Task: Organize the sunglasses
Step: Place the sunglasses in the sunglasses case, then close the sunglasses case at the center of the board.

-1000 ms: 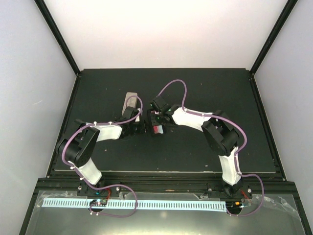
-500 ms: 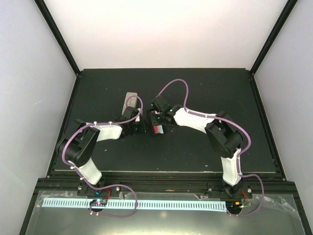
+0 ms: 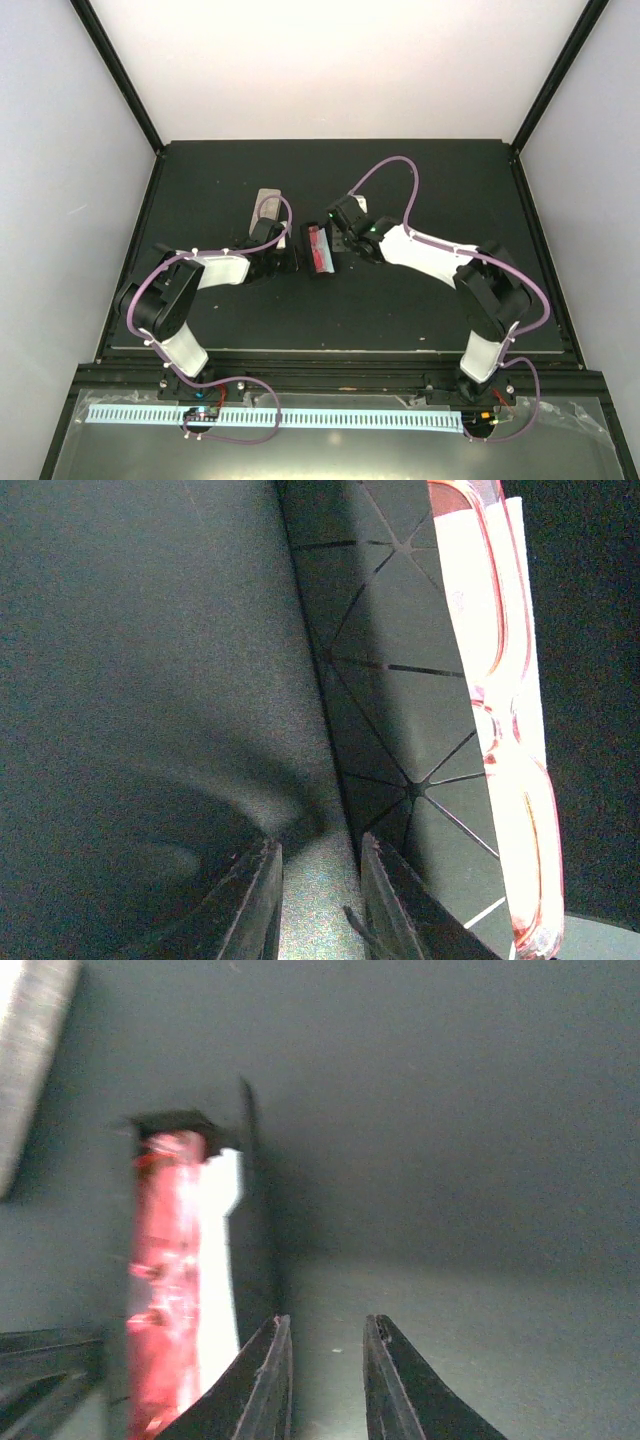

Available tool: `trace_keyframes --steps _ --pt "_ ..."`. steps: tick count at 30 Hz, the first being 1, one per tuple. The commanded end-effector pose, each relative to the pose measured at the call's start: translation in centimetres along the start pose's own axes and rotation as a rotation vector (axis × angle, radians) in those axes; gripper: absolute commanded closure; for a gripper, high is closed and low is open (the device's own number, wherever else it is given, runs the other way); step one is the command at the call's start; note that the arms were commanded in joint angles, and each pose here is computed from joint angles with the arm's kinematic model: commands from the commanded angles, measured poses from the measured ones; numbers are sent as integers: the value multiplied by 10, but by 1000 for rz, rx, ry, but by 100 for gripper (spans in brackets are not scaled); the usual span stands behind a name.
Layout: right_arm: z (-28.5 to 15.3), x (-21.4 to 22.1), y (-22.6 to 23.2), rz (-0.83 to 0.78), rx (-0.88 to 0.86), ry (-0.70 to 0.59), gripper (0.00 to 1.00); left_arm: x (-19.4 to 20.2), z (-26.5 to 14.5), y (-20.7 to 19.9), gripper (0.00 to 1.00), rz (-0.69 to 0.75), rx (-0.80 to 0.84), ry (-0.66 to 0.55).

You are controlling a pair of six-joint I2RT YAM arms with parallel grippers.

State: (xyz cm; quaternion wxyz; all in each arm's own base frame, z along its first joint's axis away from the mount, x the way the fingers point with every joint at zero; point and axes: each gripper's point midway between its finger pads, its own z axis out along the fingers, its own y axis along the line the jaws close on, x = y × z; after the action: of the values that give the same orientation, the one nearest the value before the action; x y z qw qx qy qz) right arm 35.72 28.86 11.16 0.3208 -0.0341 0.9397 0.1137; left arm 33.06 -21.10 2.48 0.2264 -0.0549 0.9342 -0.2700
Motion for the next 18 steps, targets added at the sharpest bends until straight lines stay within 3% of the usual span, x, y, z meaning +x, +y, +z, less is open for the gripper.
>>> trace_keyframes --steps 1,10,18 --pt "22 27 -33 2 131 72 77 -2 1 4 79 6 -18 2" --pt "31 44 20 -82 -156 170 62 2 6 -2 80 7 26 26" --pt "45 60 29 -97 -193 244 52 3 9 -6 80 9 52 33"
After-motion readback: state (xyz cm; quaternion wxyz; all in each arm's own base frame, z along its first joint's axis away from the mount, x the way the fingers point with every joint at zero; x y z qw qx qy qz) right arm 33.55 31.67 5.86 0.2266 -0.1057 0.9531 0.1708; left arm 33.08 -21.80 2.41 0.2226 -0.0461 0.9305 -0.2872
